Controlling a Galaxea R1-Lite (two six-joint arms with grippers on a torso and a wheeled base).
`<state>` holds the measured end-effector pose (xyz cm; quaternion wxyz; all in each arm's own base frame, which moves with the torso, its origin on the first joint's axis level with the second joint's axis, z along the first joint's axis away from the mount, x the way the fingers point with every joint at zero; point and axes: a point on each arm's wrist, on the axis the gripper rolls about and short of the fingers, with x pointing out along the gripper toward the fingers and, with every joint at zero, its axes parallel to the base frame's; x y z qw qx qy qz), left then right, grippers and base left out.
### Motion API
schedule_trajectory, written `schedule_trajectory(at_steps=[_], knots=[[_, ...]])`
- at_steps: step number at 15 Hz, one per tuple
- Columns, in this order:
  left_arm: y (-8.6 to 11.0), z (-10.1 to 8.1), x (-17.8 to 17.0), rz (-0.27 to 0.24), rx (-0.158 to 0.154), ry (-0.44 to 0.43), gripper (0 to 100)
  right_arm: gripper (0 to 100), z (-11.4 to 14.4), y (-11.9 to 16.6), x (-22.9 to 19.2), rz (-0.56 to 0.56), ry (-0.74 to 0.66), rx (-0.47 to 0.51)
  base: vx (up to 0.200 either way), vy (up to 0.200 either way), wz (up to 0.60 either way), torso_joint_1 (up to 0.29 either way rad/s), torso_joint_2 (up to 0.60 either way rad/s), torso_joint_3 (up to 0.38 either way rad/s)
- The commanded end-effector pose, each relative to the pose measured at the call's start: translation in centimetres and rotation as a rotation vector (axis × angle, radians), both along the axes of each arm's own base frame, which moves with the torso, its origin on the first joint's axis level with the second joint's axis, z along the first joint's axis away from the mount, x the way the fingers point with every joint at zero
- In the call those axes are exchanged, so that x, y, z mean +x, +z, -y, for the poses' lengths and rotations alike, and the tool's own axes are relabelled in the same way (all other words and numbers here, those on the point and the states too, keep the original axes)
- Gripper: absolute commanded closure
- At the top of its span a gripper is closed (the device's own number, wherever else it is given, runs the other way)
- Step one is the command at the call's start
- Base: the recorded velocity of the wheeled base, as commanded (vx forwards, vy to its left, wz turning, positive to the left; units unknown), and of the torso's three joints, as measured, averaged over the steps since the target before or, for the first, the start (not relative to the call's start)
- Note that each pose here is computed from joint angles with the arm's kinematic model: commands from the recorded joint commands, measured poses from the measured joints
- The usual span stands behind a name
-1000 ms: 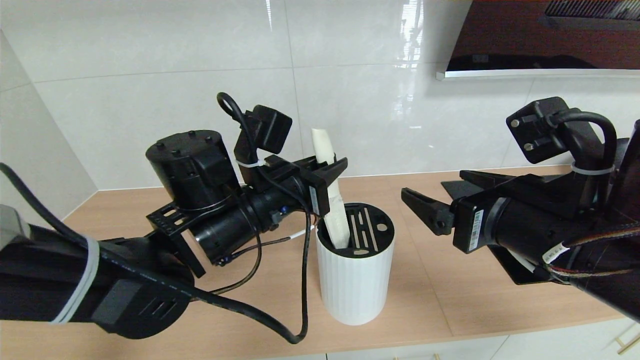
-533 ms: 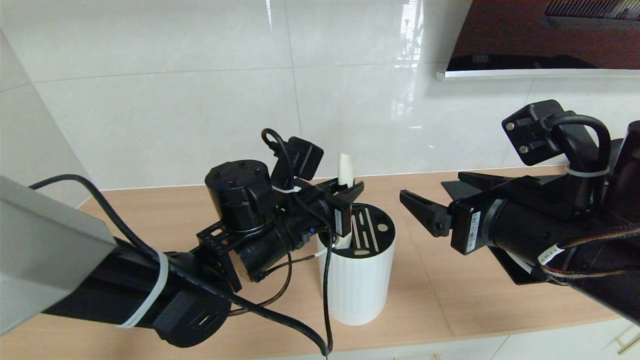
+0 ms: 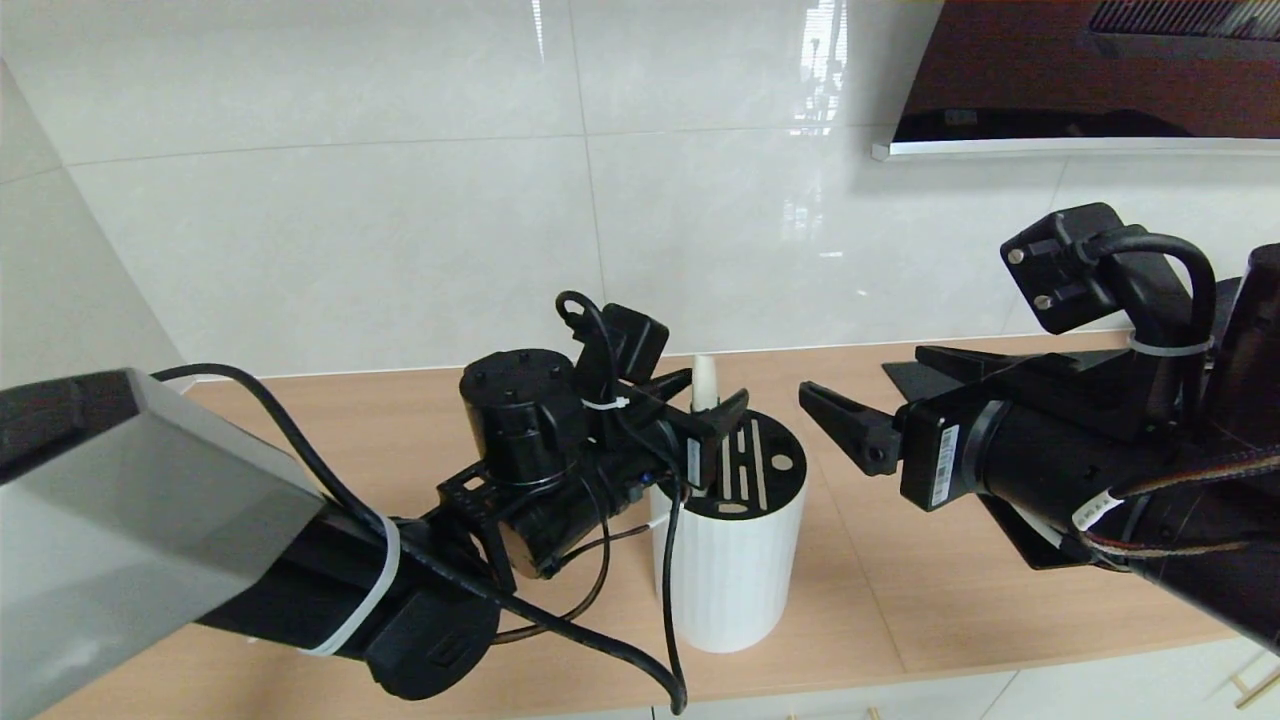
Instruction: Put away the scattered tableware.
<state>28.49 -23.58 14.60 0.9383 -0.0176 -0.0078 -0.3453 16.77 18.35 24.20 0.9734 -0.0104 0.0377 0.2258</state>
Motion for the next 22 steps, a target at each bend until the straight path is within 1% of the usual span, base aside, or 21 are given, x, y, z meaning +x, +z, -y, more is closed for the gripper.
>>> schedule_trajectory(at_steps=[1,2,5,6,8,9,10,11,12,13,15,16,17,18,19,21,22], knots=[[2.1,-0.6,-0.7,0.05,-0.045,0.002,0,0,0.0,0.0,0.0,0.0,0.0,-0.001,0.0,0.0,0.0,0.0,0.0,0.0],[3.0,-1.0,-1.2,0.073,-0.064,0.004,0,0,0.0,0.0,0.0,0.0,0.0,-0.001,0.0,0.0,0.0,0.0,0.0,0.0],[5.9,-3.6,-4.4,0.122,-0.109,0.008,0,0,0.0,0.0,0.0,0.001,0.0,0.001,0.0,0.0,0.0,0.0,0.0,0.0],[7.0,-4.4,-5.6,0.146,-0.13,0.0,0,0,0.0,0.0,0.0,0.001,0.0,0.001,0.0,0.0,0.0,0.0,0.0,0.0],[8.9,-5.4,-6.8,0.194,-0.174,-0.002,0,0,0.2,0.0,0.2,0.0,-0.011,-0.001,0.0,0.0,0.0,0.0,0.0,0.0],[10.4,-6.3,-7.7,0.236,-0.207,0.004,0,0,1.0,-0.2,0.3,-0.005,-0.034,-0.001,0.0,0.0,0.0,0.0,0.0,0.0],[11.8,-7.6,-8.7,0.28,-0.241,0.022,0,0,2.1,0.0,0.3,0.003,-0.065,0.012,0.0,0.0,0.0,0.0,0.0,0.0],[12.5,-8.9,-9.7,0.305,-0.259,0.04,0,0,3.2,0.4,0.6,0.009,-0.099,0.035,0.0,0.0,0.0,0.0,0.0,0.0],[12.7,-11.3,-11.0,0.326,-0.262,0.085,0,0,4.7,0.1,0.9,-0.003,-0.145,0.052,0.0,0.0,0.0,0.0,0.0,0.0],[12.0,-13.5,-12.7,0.331,-0.251,0.125,0,0,6.3,0.1,0.2,0.009,-0.183,0.064,0.0,0.0,0.0,0.0,0.0,0.0],[10.6,-17.0,-16.1,0.318,-0.22,0.195,0,0,9.9,-0.4,-1.8,0.032,-0.272,0.079,0.0,0.0,0.0,0.0,0.0,0.0],[10.1,-18.7,-18.3,0.313,-0.206,0.239,0,0,11.8,-0.8,-3.0,0.05,-0.317,0.09,0.0,0.0,0.0,0.0,0.0,0.0],[9.9,-20.0,-20.5,0.302,-0.192,0.262,0,0,13.4,-0.7,-4.4,0.082,-0.344,0.109,0.0,0.0,0.0,0.0,0.0,0.0],[9.6,-21.0,-22.8,0.282,-0.181,0.267,0,0,14.6,-0.7,-5.9,0.121,-0.352,0.122,0.0,0.0,0.0,0.0,0.0,0.0],[9.2,-22.3,-25.6,0.253,-0.163,0.267,0,0,15.8,-0.8,-7.8,0.175,-0.378,0.11,0.0,0.0,0.0,0.0,0.0,0.0],[7.7,-24.3,-30.2,0.176,-0.123,0.277,0,0,17.4,-1.9,-11.6,0.248,-0.433,0.026,0.0,0.0,0.0,0.0,0.0,0.0],[6.9,-24.9,-32.1,0.15,-0.119,0.308,0,0,18.1,-2.3,-13.6,0.278,-0.455,0.002,0.0,0.0,0.0,0.0,0.0,0.0]])
